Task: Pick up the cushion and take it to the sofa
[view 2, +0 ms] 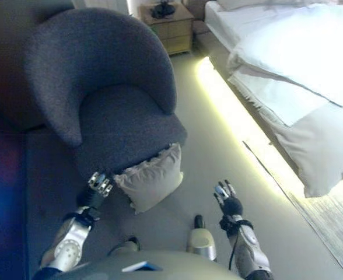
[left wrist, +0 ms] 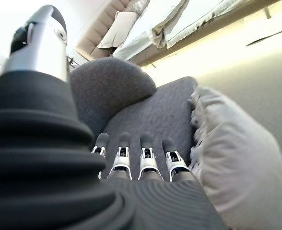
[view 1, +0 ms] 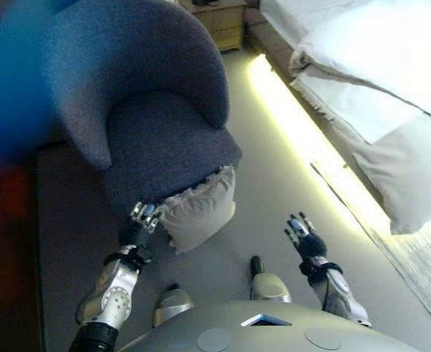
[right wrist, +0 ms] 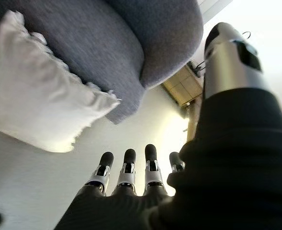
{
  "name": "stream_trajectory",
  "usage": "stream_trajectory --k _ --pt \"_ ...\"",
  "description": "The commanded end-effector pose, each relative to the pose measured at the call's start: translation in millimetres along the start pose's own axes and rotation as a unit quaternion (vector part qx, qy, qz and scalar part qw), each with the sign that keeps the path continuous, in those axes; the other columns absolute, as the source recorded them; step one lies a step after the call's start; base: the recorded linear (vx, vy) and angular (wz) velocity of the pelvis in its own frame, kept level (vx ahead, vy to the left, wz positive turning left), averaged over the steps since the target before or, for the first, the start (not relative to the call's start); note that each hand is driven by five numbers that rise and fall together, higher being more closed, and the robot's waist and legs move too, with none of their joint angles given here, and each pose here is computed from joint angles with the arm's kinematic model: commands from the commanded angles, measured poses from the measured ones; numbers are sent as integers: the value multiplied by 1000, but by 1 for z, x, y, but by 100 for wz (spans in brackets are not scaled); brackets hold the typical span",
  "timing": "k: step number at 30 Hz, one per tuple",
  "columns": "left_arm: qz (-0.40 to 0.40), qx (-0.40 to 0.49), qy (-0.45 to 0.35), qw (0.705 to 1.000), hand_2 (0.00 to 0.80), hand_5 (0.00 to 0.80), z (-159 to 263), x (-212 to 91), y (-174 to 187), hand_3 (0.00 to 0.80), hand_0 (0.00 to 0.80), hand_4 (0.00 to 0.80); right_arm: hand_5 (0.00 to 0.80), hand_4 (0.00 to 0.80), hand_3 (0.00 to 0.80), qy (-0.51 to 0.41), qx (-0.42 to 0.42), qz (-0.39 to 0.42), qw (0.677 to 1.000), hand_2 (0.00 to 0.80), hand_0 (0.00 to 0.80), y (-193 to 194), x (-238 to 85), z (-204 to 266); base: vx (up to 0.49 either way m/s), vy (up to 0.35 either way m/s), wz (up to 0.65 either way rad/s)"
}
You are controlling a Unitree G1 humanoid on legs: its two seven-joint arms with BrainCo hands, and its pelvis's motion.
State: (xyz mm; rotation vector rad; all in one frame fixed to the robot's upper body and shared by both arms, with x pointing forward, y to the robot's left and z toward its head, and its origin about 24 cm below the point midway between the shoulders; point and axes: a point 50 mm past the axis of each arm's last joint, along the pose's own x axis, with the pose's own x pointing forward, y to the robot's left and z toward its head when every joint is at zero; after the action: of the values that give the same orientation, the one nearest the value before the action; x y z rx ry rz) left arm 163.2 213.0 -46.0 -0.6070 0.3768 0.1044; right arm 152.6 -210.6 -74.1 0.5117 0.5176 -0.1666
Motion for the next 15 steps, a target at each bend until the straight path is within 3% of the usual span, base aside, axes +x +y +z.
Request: stream_trajectory --k 1,4,7,11,15 --pt "-44 45 -77 995 0 0 43 11 -13 0 0 0 0 0 0 -34 26 42 998 0 0 22 5 7 545 -227 33" --pt "-19 15 -70 997 0 0 39 9 -8 0 0 0 0 0 0 -15 0 40 999 0 0 27 6 8 528 -180 16" --pt "-37 -2 -91 995 0 0 48 11 -20 0 0 0 0 0 0 -1 -14 70 997 0 0 27 3 9 447 -260 1" --pt "-63 -9 -82 995 0 0 47 20 -38 0 0 0 0 0 0 -21 -29 53 998 0 0 17 6 12 338 -216 30" --pt "-66 -1 -72 995 0 0 37 20 -41 0 0 0 0 0 0 -41 -11 36 998 0 0 11 4 17 273 56 39"
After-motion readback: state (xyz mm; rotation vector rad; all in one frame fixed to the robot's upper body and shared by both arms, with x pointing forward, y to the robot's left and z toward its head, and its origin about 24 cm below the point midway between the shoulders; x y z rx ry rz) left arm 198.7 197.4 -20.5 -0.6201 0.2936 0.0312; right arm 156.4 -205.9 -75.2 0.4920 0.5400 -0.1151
